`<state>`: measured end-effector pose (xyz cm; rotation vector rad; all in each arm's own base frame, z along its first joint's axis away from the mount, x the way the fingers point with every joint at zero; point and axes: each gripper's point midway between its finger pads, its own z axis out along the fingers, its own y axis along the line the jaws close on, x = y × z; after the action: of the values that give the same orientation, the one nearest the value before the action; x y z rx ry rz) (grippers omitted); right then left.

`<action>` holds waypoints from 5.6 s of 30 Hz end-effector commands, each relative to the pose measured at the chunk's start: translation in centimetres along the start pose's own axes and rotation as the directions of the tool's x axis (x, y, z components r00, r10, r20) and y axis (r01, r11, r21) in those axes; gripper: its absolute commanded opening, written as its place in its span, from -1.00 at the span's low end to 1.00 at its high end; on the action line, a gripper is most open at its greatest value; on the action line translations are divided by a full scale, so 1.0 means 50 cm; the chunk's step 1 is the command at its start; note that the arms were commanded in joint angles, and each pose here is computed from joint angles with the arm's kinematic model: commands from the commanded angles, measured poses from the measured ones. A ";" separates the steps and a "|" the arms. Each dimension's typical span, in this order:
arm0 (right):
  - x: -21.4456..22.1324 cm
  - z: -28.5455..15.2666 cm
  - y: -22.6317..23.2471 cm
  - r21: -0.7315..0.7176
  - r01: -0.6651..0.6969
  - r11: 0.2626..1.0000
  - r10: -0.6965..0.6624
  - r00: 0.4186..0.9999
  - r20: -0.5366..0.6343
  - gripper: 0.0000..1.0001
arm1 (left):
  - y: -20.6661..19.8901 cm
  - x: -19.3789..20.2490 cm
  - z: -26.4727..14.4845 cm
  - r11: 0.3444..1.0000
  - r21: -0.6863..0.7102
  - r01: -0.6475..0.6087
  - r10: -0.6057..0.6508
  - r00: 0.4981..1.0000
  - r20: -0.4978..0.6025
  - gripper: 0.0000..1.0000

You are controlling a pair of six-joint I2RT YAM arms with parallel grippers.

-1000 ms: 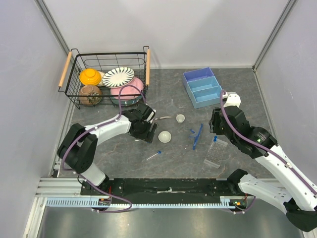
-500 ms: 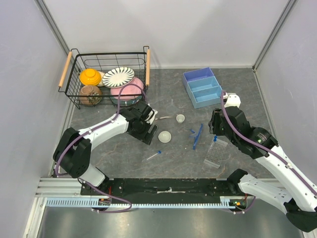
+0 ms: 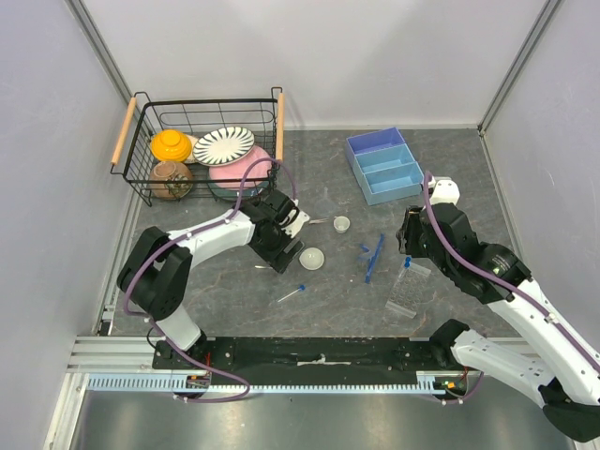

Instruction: Organize the chemistry lab equipment

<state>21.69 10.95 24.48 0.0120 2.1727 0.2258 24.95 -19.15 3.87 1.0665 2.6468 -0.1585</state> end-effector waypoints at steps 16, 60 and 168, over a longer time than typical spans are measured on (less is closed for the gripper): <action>-0.003 0.001 -0.006 0.014 0.000 1.000 0.000 1.000 0.019 -0.10 | -0.006 0.030 0.037 0.995 0.037 -0.093 0.093 0.996 0.004 0.68; 0.017 -0.126 0.298 -0.795 0.030 0.606 -0.194 0.975 -0.111 -0.09 | -0.259 -0.111 -0.409 0.772 0.592 -0.232 -0.104 0.872 0.478 -0.96; -0.045 -0.016 0.140 -0.178 -0.044 0.983 0.035 0.998 -0.054 -1.00 | -0.147 -0.004 -0.428 0.947 0.320 0.021 -0.217 0.777 0.591 1.00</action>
<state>20.14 22.20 28.03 -0.2529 2.1996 0.6675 14.85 -21.29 22.94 0.8292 2.1364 -0.8714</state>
